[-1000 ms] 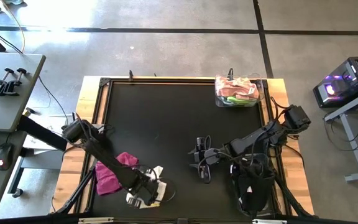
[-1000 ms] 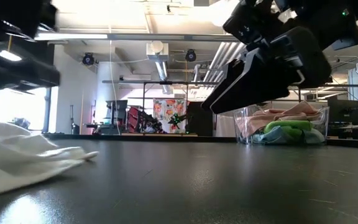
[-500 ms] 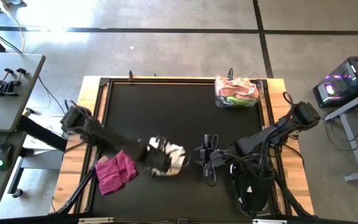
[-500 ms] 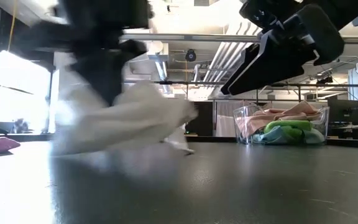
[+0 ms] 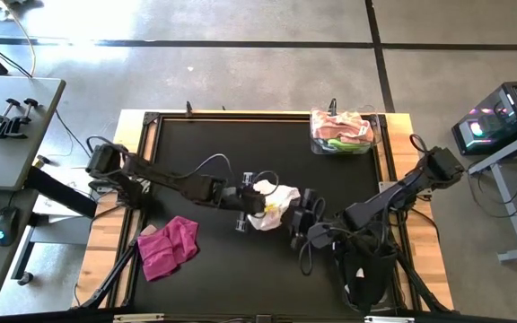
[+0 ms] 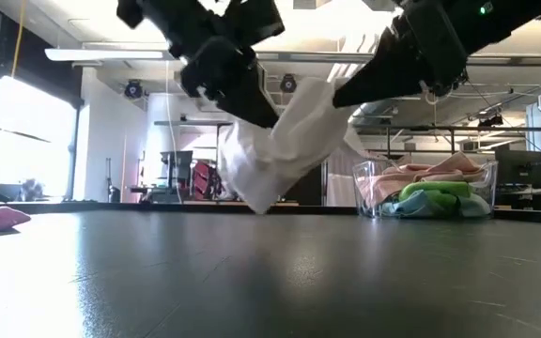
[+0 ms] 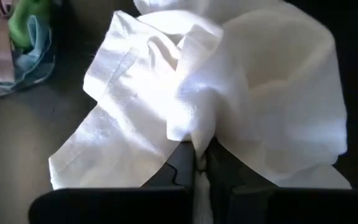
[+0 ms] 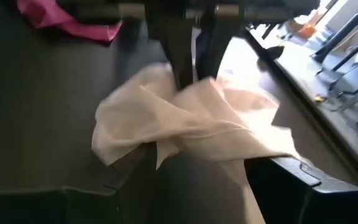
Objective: Sort towels by color in basket
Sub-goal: Put the white towel into the top transparent bin
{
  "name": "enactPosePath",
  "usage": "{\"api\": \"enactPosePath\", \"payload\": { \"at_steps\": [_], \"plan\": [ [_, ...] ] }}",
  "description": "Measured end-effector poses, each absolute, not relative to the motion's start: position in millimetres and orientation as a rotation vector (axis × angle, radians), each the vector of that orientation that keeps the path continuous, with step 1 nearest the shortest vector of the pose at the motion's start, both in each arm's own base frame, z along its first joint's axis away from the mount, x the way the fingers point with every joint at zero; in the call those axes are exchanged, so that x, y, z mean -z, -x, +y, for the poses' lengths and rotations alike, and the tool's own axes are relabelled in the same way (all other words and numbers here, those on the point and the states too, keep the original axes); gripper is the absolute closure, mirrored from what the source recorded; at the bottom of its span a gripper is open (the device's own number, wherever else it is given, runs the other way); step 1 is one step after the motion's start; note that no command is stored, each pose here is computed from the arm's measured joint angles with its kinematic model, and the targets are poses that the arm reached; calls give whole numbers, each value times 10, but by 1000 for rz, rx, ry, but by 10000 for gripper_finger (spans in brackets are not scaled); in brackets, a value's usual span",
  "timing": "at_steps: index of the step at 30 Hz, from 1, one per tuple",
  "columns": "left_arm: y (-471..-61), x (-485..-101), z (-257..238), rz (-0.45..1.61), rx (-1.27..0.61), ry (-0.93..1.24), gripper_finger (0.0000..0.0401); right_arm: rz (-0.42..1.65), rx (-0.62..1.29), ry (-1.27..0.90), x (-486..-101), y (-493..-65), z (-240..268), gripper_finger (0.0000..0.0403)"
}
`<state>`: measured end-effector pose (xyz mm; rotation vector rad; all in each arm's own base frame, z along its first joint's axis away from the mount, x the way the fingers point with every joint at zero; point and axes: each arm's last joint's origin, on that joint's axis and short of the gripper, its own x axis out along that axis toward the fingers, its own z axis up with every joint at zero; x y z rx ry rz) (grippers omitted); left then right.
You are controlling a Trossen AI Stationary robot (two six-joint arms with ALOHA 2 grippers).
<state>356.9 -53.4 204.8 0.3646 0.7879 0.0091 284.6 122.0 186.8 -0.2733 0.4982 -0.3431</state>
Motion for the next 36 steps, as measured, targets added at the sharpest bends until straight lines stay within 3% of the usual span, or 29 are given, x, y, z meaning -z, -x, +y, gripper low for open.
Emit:
{"api": "enactPosePath", "payload": {
  "at_steps": [9,14,23,29,32,36],
  "plan": [
    [-3647,-2002,-322,470,42,-261,399,469,426,315,-1944,-2883,1193,169],
    [-3666,-2067,-273,407,73,-289,399,469,493,323,-1953,-2929,1066,174],
    [-3627,-2176,-77,384,76,-228,394,508,473,298,-1952,-3006,858,268],
    [-3558,-2427,41,307,144,-169,325,607,410,317,-1889,-2944,841,339],
    [-3432,-2514,164,365,119,-229,287,676,450,237,-2051,-2823,810,380],
    [-3243,-2638,378,446,-40,-336,261,805,574,171,-2323,-2627,704,387]
  ]
}}
